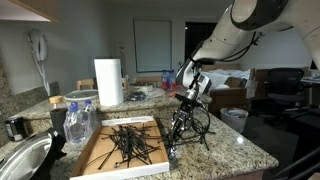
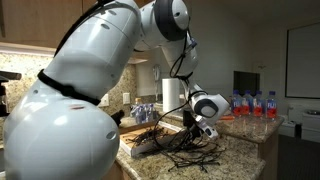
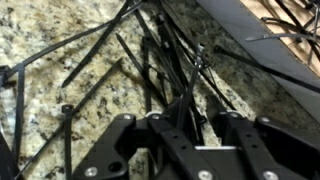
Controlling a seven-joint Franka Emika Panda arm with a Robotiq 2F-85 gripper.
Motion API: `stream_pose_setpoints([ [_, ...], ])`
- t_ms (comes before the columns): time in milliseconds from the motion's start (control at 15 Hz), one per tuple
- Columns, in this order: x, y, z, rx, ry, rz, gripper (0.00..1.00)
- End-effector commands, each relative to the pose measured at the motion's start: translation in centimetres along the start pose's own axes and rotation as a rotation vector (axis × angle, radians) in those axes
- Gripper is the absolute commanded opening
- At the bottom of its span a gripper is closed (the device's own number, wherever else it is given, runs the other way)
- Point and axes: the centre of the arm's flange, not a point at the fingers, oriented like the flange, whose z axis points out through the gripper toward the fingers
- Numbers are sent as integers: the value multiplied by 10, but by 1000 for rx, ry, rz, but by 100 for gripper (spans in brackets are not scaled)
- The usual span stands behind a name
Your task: Pick up some of the black cables from the counter and put them in the box
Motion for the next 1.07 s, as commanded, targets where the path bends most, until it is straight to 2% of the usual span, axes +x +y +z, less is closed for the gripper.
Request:
stream_pose_setpoints([
  [0,-18,9,-19,48,27,-96,66],
  [333,-27,11,-31,86,-6,-221,98],
  [467,-26,15,-25,80,-62,-239,100],
  [800,-25,32,-11,55,-202,-253,100],
  [867,-26,35,-11,51,-219,-253,75],
  [1000,-25,35,-10,43,-246,-249,67],
])
